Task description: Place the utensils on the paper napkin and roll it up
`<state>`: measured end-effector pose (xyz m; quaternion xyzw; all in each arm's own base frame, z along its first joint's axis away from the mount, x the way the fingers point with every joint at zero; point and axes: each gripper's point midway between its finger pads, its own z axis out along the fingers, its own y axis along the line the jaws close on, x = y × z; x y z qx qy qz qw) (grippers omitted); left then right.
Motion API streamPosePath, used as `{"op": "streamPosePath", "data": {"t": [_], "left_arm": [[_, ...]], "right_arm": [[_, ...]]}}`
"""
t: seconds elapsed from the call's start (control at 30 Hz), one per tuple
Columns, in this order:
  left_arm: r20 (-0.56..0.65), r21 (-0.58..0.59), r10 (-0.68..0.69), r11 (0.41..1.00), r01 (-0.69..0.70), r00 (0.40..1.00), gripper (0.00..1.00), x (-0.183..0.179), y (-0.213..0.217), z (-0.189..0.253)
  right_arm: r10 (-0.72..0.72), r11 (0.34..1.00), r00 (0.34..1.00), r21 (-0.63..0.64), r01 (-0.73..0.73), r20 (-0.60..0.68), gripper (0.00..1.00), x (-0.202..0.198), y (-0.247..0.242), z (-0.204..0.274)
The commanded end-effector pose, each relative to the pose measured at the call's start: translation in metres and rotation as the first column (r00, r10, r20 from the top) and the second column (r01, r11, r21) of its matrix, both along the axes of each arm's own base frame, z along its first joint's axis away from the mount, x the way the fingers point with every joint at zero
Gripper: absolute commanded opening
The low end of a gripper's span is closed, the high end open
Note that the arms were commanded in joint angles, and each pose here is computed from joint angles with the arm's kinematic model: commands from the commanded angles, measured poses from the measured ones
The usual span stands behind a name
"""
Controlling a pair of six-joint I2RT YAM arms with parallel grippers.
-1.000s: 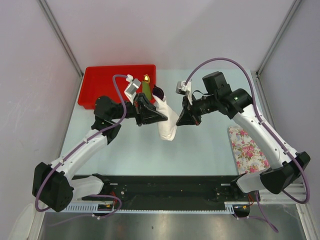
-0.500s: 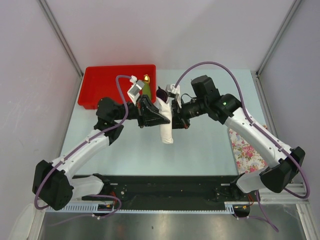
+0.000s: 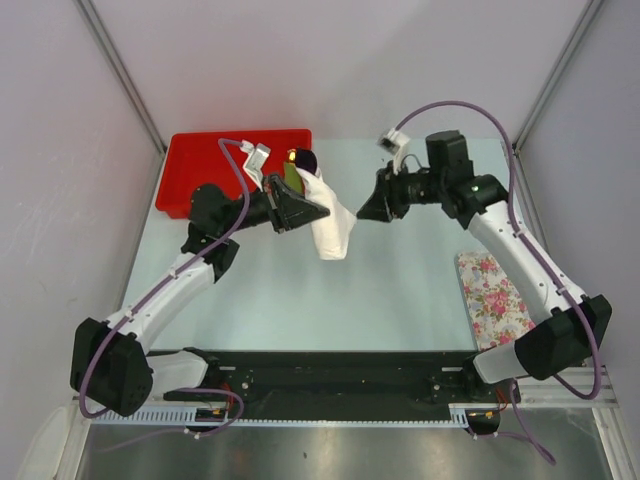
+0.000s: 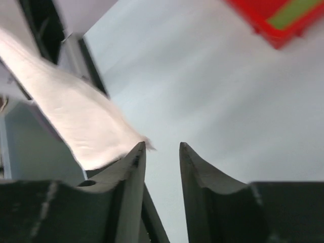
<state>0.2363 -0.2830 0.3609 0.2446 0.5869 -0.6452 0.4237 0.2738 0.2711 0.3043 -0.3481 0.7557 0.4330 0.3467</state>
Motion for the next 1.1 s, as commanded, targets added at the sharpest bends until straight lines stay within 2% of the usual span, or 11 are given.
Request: {"op": "streamPosePath", "data": {"t": [0.0, 0.03, 0.13, 0.17, 0.23, 0.27, 0.37, 0.7, 0.93, 1.07], "left_arm": [[0.004, 0.004, 0.17, 0.985, -0.17, 0.985, 0.0, 0.034, 0.011, 0.014], [0.014, 0.025, 0.209, 0.978, -0.209, 0.978, 0.0, 0.041, 0.015, 0.012], [0.011, 0.047, 0.264, 0.963, -0.264, 0.964, 0.0, 0.05, 0.02, 0.007], [0.007, 0.051, 0.267, 0.962, -0.267, 0.964, 0.0, 0.051, 0.02, 0.006], [0.007, 0.041, 0.266, 0.963, -0.266, 0.964, 0.0, 0.05, 0.021, 0.009], [0.006, 0.035, 0.259, 0.965, -0.259, 0.966, 0.0, 0.048, 0.02, 0.01], [0.005, 0.006, 0.242, 0.97, -0.242, 0.97, 0.0, 0.044, 0.02, 0.018], [0.036, -0.051, 0.203, 0.978, -0.201, 0.978, 0.0, 0.031, 0.019, 0.04], [0.054, -0.076, 0.166, 0.984, -0.162, 0.985, 0.0, 0.021, 0.018, 0.047], [0.068, -0.085, 0.144, 0.987, -0.138, 0.987, 0.0, 0.015, 0.017, 0.051]], "right_arm": [[-0.245, 0.97, 0.968, 0.026, 0.244, 0.051, 0.4, 0.054, -0.034, 0.033], [-0.294, 0.956, 0.954, 0.037, 0.292, 0.055, 0.41, 0.064, -0.046, 0.041], [-0.321, 0.945, 0.944, 0.088, 0.314, 0.077, 0.48, 0.064, -0.053, 0.069], [-0.316, 0.946, 0.945, 0.108, 0.307, 0.085, 0.56, 0.06, -0.051, 0.077], [-0.26, 0.955, 0.961, 0.171, 0.243, 0.091, 0.64, 0.043, -0.041, 0.094], [-0.24, 0.959, 0.967, 0.176, 0.223, 0.081, 0.69, 0.037, -0.036, 0.092], [-0.155, 0.975, 0.985, 0.173, 0.139, 0.08, 0.76, 0.014, -0.012, 0.089], [0.015, 0.988, 0.998, 0.15, -0.024, 0.06, 0.74, -0.013, 0.041, 0.057], [0.069, 0.986, 0.996, 0.149, -0.077, 0.059, 0.73, -0.017, 0.06, 0.047], [0.101, 0.98, 0.994, 0.167, -0.107, 0.044, 0.65, -0.021, 0.065, 0.047]]}}
